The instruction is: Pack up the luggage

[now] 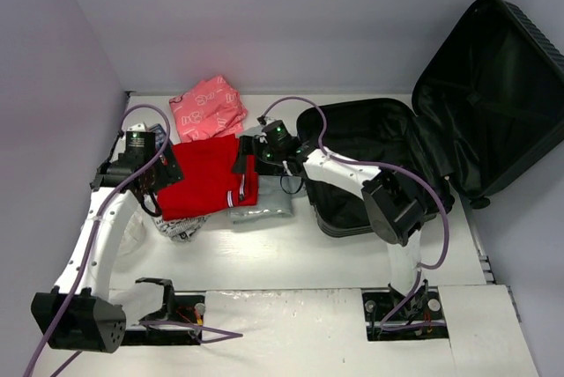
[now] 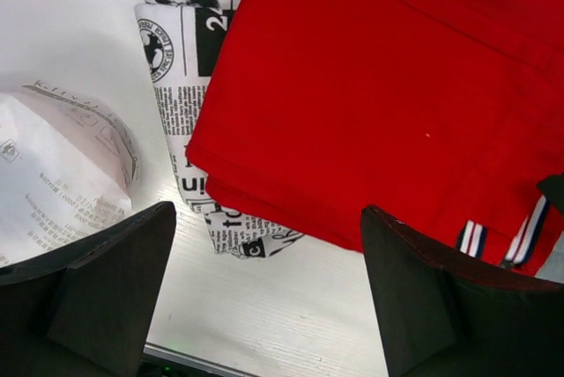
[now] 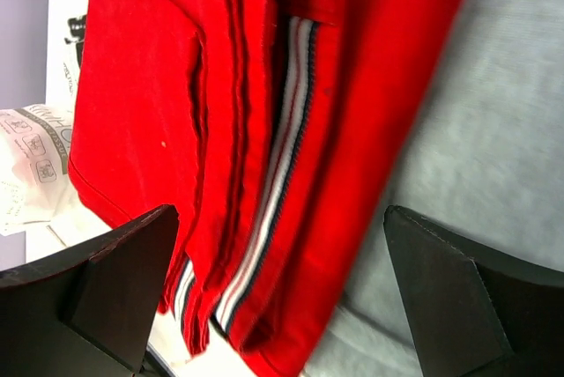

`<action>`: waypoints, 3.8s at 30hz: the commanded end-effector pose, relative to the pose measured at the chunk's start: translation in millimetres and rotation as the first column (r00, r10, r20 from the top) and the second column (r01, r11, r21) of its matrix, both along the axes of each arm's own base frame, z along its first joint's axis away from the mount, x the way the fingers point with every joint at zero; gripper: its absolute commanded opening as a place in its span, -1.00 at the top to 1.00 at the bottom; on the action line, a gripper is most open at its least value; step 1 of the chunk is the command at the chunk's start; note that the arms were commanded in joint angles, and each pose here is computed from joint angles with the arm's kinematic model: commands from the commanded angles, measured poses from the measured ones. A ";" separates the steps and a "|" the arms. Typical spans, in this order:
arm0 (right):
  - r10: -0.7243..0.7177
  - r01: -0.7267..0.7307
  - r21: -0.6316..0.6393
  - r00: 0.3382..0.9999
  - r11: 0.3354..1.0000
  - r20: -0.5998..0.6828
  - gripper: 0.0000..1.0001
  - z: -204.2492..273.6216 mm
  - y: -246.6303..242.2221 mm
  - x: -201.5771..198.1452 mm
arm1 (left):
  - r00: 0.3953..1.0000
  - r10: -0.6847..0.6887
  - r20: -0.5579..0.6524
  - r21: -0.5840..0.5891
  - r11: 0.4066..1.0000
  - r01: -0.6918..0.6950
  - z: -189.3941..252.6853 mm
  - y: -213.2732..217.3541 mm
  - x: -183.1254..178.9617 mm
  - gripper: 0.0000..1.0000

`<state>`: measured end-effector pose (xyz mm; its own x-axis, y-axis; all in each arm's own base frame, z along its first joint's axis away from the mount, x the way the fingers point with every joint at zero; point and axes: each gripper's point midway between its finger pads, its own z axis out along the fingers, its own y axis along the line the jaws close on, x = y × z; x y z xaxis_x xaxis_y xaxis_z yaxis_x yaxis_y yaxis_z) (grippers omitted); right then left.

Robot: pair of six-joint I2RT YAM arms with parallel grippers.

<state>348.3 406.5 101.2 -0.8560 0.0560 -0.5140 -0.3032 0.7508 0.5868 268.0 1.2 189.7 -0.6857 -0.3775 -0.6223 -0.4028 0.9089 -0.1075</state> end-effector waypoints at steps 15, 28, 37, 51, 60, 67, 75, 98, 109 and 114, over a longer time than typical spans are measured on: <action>0.052 -0.064 0.094 0.991 0.993 0.121 -0.16 37.2 41.0 9.1 | 0.997 0.071 0.025 -0.116 0.991 -0.068 -31.3 36.8 89.7 -0.59; 0.062 -0.073 0.104 0.992 0.992 0.106 -0.32 31.9 52.1 8.5 | 0.999 -0.015 0.040 -0.143 0.989 0.021 -58.7 32.2 126.8 -0.59; 0.062 -0.073 0.089 0.991 0.993 0.118 -0.06 28.5 50.3 11.2 | 0.999 -0.021 -0.038 -0.160 0.987 0.014 -92.4 33.3 139.3 -0.59; 0.100 -0.113 0.078 0.982 0.991 0.159 0.82 34.0 50.4 10.4 | 0.996 -0.082 -0.035 -0.295 0.953 0.068 -96.8 5.8 135.9 0.83; 0.086 -0.114 0.080 0.953 0.990 0.292 1.00 85.6 42.3 18.3 | 0.993 -0.079 0.084 -0.335 0.937 0.103 -22.0 -7.2 125.1 1.00; 0.004 -0.044 0.091 0.920 0.995 0.392 1.00 145.6 -2.0 34.6 | 0.974 -0.109 0.196 -0.371 0.912 0.177 45.8 -46.6 112.0 1.00; -0.082 0.057 0.071 0.895 0.996 0.438 1.00 188.7 -98.7 56.0 | 0.946 -0.140 0.291 -0.466 0.843 0.269 100.5 -134.9 109.4 1.00; -0.378 0.484 -0.205 0.835 0.851 0.399 1.00 130.4 -414.3 105.0 | 0.895 -0.294 0.336 -0.608 0.657 0.445 76.6 -435.2 154.9 1.00; -0.385 0.483 -0.295 0.861 0.825 0.333 1.00 61.8 -431.6 146.3 | 0.878 -0.345 0.333 -0.549 0.686 0.478 28.7 -460.8 185.0 1.00; -0.388 0.494 -0.338 0.858 0.801 0.336 0.44 51.2 -441.2 153.3 | 0.859 -0.393 0.327 -0.513 0.690 0.511 18.8 -461.5 185.3 0.09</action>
